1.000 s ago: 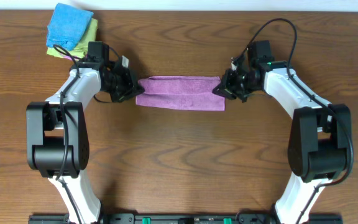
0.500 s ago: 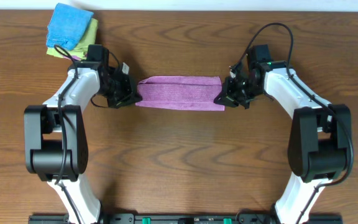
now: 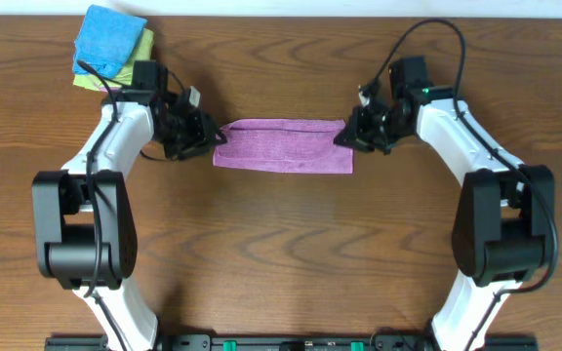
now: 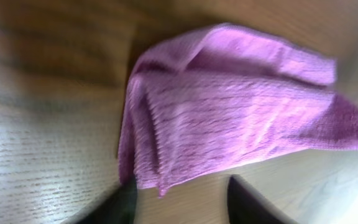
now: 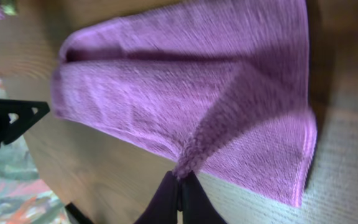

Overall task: Fold the cloth
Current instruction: 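Lift both near corners and fold them over toward the far edge, then release the cloth and raise both grippers above the folded strip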

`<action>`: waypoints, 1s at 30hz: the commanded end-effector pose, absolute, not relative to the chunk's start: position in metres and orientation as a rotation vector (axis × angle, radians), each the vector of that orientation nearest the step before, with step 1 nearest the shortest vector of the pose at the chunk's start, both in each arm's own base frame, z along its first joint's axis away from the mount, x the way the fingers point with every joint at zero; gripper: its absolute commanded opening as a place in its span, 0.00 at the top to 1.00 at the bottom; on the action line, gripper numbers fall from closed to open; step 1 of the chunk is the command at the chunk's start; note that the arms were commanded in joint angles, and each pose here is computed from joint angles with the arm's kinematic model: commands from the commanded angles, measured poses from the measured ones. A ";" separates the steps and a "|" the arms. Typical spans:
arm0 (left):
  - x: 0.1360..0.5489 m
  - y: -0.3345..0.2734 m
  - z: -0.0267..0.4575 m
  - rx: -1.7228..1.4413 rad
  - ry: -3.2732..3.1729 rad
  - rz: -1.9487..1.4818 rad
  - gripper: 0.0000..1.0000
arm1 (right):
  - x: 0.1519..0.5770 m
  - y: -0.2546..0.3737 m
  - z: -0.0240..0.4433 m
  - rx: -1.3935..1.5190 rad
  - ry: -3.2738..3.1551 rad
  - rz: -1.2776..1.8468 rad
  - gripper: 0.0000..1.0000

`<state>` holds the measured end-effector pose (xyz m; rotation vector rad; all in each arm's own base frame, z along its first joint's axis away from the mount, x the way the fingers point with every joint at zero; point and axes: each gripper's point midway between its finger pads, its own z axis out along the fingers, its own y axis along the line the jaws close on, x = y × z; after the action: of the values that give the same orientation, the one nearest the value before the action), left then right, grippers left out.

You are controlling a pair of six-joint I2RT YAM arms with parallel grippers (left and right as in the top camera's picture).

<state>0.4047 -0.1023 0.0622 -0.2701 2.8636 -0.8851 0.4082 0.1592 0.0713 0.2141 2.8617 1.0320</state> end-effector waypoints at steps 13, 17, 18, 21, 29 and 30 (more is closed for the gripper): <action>0.430 -0.089 0.107 -0.151 2.745 -0.667 0.60 | 0.423 0.124 0.113 0.180 2.853 0.597 0.09; 0.430 -0.089 0.106 -0.151 2.745 -0.664 0.60 | 0.425 0.125 0.114 0.169 2.847 0.598 0.15; 0.430 -0.089 0.106 -0.152 2.746 -0.664 0.60 | 0.425 0.126 0.114 0.169 2.845 0.599 0.15; 0.428 -0.093 0.106 -0.140 2.750 -0.667 0.59 | 0.425 0.126 0.114 0.148 2.842 0.596 0.14; 0.417 -0.129 0.098 -0.036 2.792 -0.699 0.49 | 0.422 0.126 0.109 0.143 2.859 0.593 0.16; 0.415 -0.131 0.095 -0.031 2.806 -0.698 0.49 | 0.422 0.126 0.109 0.143 2.859 0.593 0.16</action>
<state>0.4168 -0.1220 0.0983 -0.0731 2.7885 -0.7018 0.4222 0.1229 0.1035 0.1880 2.8728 0.6073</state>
